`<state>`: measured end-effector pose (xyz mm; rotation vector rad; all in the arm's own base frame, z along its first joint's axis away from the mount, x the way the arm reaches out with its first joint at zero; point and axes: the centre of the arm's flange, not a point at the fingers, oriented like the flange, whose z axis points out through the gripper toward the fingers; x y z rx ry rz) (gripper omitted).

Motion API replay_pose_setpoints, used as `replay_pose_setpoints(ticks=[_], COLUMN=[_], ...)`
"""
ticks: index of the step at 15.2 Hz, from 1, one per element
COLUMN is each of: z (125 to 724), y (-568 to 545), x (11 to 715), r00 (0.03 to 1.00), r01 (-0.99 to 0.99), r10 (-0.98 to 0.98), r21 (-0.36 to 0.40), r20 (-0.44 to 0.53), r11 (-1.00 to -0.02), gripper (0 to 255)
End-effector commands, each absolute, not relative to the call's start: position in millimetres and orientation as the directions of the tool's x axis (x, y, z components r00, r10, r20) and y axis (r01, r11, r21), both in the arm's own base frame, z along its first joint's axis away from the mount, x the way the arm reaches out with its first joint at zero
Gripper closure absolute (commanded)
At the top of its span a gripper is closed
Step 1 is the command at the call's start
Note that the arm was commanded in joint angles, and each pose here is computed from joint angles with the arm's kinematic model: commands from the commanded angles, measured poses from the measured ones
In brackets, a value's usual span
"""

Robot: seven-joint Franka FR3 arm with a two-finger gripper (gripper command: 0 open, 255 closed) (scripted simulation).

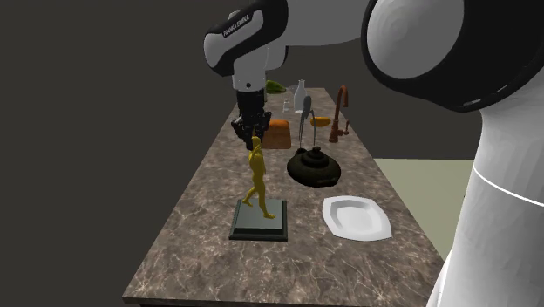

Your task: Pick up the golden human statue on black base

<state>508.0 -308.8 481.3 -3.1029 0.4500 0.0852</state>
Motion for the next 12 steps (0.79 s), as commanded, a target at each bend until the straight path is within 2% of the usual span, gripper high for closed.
replay_pose_setpoints(ticks=[1, 8, 12], z=[481, 481, 502], y=[-309, -308, -308], x=[508, 508, 508], r00=[0.957, 0.957, 0.957], r01=[-0.284, -0.284, -0.284], r10=[-0.284, -0.284, -0.284], r21=[0.003, 0.003, 0.003], r20=[-0.054, -0.054, -0.054], r11=[-0.959, -0.959, -0.959], gripper=[255, 255, 255])
